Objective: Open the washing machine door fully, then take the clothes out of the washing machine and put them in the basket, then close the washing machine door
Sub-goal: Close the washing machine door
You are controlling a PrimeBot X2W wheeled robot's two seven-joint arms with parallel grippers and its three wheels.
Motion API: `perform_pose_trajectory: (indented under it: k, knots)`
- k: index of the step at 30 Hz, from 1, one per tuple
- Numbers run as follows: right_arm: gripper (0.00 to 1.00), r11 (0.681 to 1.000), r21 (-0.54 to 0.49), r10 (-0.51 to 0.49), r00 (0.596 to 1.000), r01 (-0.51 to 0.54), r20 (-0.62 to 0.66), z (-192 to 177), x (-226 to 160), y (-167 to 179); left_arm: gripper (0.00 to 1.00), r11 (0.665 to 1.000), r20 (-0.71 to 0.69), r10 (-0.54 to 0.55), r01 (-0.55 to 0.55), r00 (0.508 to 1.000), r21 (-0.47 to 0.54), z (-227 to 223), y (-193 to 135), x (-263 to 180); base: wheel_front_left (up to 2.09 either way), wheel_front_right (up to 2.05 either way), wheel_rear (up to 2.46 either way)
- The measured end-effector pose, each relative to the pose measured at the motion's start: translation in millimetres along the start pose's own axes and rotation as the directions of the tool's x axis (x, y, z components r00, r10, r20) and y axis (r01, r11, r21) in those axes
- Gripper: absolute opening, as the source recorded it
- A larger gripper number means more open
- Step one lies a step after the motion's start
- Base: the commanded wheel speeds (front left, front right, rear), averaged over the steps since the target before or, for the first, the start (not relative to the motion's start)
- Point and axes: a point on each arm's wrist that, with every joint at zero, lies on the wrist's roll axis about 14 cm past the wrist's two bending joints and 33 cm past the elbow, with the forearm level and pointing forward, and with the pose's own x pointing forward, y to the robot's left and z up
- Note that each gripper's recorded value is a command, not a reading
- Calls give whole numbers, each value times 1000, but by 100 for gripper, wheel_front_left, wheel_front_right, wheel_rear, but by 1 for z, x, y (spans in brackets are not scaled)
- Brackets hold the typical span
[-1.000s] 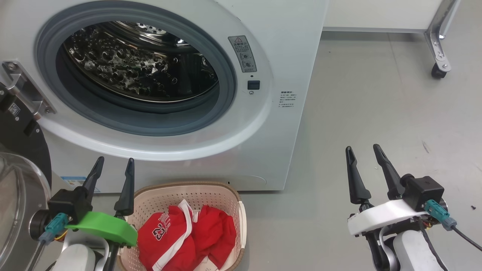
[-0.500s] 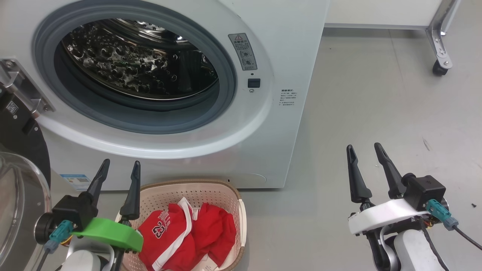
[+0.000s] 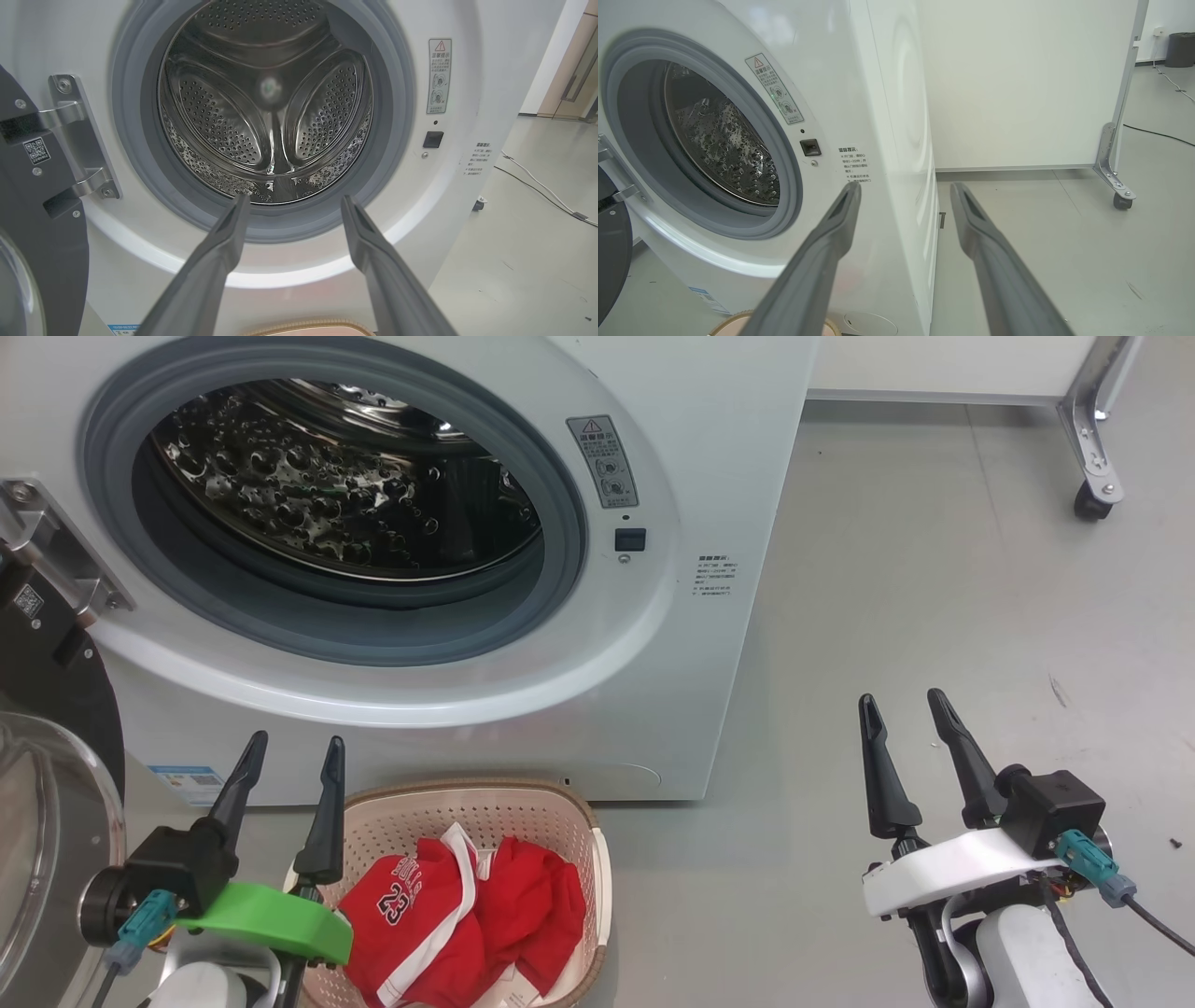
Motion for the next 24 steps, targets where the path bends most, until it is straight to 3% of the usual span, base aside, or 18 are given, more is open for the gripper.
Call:
perform_pose_trajectory:
  k: [24]
  knots:
    - [100,1000,0,-2,1000,2,1,0,-1,-1,100,1000,8,-3,3,1000,-9,0,-6,-2,0,0,0]
